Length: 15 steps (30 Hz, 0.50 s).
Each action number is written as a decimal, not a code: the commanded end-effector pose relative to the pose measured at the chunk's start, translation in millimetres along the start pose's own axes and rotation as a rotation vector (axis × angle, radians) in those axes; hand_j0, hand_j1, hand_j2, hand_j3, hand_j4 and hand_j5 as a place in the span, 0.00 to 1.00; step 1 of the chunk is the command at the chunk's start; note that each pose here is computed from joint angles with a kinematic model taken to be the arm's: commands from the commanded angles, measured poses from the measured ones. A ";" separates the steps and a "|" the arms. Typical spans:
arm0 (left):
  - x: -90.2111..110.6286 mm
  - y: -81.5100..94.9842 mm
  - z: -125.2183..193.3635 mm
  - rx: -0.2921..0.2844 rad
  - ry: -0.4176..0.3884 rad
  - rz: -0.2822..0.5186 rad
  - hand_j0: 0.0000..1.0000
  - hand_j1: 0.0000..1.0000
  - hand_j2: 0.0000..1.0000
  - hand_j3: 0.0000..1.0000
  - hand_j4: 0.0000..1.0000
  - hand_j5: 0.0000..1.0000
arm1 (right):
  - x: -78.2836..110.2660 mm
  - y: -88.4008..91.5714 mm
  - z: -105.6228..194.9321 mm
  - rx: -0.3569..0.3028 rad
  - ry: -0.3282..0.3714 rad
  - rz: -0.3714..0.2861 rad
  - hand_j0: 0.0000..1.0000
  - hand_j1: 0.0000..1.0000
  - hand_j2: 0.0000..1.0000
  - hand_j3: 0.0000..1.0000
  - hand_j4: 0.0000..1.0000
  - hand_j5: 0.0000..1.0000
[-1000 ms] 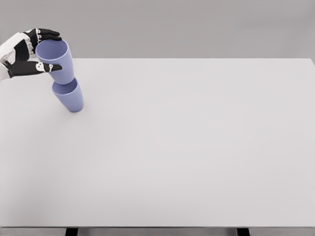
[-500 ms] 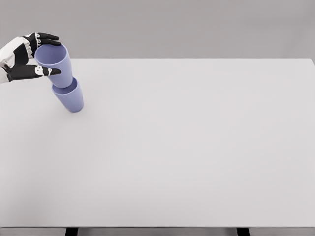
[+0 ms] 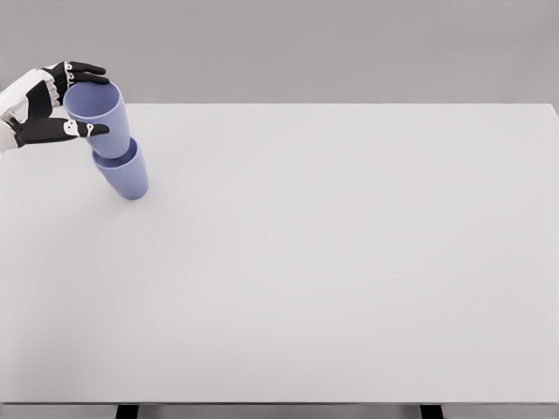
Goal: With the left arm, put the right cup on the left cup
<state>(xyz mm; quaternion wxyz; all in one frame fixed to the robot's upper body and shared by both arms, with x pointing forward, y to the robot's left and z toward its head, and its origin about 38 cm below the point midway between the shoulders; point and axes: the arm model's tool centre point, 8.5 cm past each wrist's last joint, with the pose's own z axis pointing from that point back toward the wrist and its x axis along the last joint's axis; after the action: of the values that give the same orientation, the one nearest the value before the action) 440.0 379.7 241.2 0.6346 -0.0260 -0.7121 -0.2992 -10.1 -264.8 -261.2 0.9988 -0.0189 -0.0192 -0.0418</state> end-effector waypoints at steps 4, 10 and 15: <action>-8.5 0.4 3.1 0.007 0.020 0.012 0.71 0.71 0.71 0.71 0.71 0.71 | 0.0 0.0 0.0 0.000 0.000 0.000 1.00 1.00 1.00 1.00 1.00 1.00; -9.9 -0.3 3.0 0.008 0.021 0.014 0.71 0.71 0.71 0.71 0.71 0.71 | 0.0 0.1 0.0 0.001 0.000 0.000 1.00 1.00 1.00 1.00 1.00 1.00; -10.6 -1.7 2.3 0.006 0.022 0.017 0.71 0.71 0.71 0.71 0.71 0.71 | 0.0 0.0 0.0 0.000 0.000 0.000 1.00 1.00 1.00 1.00 1.00 1.00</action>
<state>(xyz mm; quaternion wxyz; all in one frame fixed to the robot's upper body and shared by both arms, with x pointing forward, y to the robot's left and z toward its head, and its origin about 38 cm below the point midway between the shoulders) 439.3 383.1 230.7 0.6447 -0.0251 -0.7054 -0.2935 -10.1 -264.9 -261.2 0.9988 -0.0190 -0.0192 -0.0418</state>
